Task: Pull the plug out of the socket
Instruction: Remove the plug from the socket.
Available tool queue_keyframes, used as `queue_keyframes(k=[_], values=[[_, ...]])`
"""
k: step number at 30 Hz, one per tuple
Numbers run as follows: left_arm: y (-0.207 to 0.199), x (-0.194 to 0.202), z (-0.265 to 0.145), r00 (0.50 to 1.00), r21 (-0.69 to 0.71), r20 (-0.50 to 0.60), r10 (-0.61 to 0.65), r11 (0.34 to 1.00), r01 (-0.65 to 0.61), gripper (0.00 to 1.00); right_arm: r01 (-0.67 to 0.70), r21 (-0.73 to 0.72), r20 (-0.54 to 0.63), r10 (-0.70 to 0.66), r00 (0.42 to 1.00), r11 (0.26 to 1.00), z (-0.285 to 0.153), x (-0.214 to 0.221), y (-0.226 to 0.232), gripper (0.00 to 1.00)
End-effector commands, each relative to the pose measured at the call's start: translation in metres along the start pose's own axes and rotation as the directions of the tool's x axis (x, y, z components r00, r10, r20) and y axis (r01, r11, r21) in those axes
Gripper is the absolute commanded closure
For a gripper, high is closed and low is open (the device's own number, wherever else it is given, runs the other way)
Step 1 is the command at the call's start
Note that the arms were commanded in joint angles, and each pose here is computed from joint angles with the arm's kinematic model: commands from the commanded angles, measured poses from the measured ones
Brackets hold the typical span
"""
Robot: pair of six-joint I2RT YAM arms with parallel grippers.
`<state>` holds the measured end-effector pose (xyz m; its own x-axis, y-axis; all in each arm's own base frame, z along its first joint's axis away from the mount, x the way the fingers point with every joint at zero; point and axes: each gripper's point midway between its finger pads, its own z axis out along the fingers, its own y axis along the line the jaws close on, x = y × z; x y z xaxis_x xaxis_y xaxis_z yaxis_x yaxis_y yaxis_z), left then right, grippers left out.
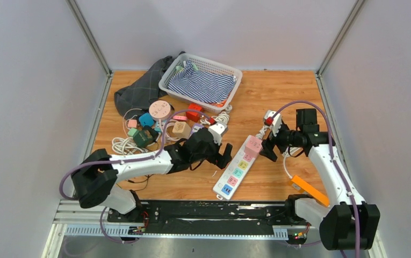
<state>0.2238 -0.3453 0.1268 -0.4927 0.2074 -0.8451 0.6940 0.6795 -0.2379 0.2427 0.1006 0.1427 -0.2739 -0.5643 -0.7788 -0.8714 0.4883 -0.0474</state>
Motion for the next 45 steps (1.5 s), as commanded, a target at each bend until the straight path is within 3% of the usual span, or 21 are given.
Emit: queue_keyframes(k=[1, 15, 29, 38, 42, 45], values=[[0.003, 0.015, 0.01, 0.999, -0.129, -0.007, 0.045, 0.991, -0.046, 0.0, -0.025, 0.024, -0.004, 0.025, 1.0, 0.999, -0.003, 0.001, 0.005, 0.0], [-0.035, 0.077, 0.028, 0.985, -0.068, -0.15, 0.086, 0.993, -0.097, 0.0, -0.047, 0.004, -0.054, 0.047, 0.997, 0.999, 0.007, 0.02, 0.005, 0.0], [-0.066, 0.101, 0.036, 0.964, 0.059, -0.222, 0.144, 0.989, -0.134, 0.01, -0.057, -0.022, -0.045, 0.056, 0.997, 0.998, 0.01, 0.019, 0.008, 0.0], [-0.059, 0.111, 0.043, 0.965, -0.015, -0.233, 0.123, 0.991, -0.13, 0.05, -0.042, -0.035, -0.019, 0.041, 0.999, 0.999, 0.013, 0.006, 0.004, 0.0], [-0.058, 0.114, 0.043, 0.964, -0.023, -0.236, 0.123, 0.991, -0.132, 0.13, -0.017, -0.038, -0.057, 0.015, 0.998, 0.999, 0.021, 0.006, -0.002, 0.0], [-0.062, 0.115, 0.043, 0.961, -0.007, -0.238, 0.138, 0.99, -0.144, 0.28, 0.009, -0.044, -0.078, -0.012, 0.997, 0.999, 0.027, 0.001, -0.007, 0.0]])
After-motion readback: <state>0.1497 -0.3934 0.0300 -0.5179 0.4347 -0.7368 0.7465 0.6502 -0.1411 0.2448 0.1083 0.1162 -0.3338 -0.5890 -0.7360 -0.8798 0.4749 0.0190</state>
